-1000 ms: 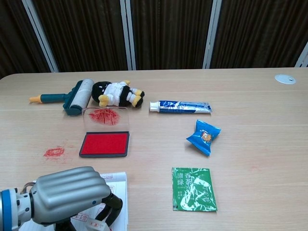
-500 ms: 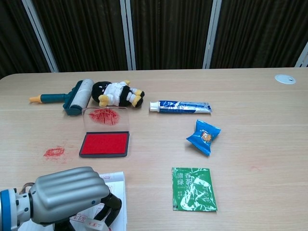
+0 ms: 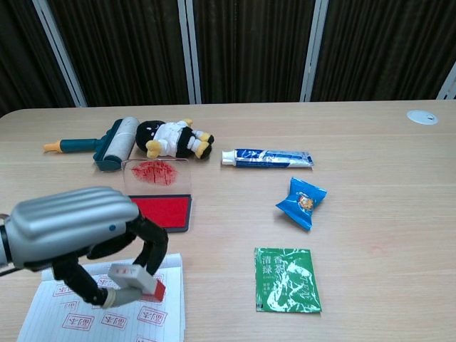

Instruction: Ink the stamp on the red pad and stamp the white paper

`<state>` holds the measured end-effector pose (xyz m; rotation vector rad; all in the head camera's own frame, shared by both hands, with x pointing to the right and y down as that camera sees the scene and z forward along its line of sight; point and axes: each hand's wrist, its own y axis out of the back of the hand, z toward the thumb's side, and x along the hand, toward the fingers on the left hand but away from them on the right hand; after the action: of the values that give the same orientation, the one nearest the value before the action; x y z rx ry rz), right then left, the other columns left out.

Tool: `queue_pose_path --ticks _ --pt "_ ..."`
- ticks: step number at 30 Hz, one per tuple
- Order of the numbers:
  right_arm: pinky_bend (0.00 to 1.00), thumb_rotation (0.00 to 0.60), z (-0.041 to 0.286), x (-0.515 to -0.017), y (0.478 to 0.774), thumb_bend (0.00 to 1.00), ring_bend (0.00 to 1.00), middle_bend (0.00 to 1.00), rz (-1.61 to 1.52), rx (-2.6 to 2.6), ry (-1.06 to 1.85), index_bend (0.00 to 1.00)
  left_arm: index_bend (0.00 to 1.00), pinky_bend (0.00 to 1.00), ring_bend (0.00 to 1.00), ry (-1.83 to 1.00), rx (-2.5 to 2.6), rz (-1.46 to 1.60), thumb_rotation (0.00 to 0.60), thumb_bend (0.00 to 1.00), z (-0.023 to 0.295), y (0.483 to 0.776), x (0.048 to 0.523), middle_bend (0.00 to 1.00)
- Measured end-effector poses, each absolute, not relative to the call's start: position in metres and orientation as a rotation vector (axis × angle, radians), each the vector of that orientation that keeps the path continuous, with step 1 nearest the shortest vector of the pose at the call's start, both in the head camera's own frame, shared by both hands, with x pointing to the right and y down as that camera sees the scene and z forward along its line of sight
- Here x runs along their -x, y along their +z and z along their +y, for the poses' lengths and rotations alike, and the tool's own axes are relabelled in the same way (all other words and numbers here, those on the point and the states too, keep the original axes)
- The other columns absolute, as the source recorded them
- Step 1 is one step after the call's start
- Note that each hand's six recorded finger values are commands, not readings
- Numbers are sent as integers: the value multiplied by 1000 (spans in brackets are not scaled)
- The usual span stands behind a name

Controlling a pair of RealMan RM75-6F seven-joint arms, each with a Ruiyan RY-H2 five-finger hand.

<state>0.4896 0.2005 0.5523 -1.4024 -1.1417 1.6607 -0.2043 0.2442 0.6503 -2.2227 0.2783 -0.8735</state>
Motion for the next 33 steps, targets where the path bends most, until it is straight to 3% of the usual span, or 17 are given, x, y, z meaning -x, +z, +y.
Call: queue_pose_path --ticks 8,24,33 --pt "0 600 202 -488 552 0 0 0 -1136 1403 1657 0 618 740 798 -941 2198 393 600 492 214 645 229 582" --pt "0 600 203 -484 555 0 0 0 -1116 1402 1664 0 616 740 799 -1357 2096 543 600 491 167 710 325 582" --pt "0 600 202 -485 560 0 0 0 -1104 1397 1682 0 612 740 798 -1447 2076 564 600 491 159 734 342 576"
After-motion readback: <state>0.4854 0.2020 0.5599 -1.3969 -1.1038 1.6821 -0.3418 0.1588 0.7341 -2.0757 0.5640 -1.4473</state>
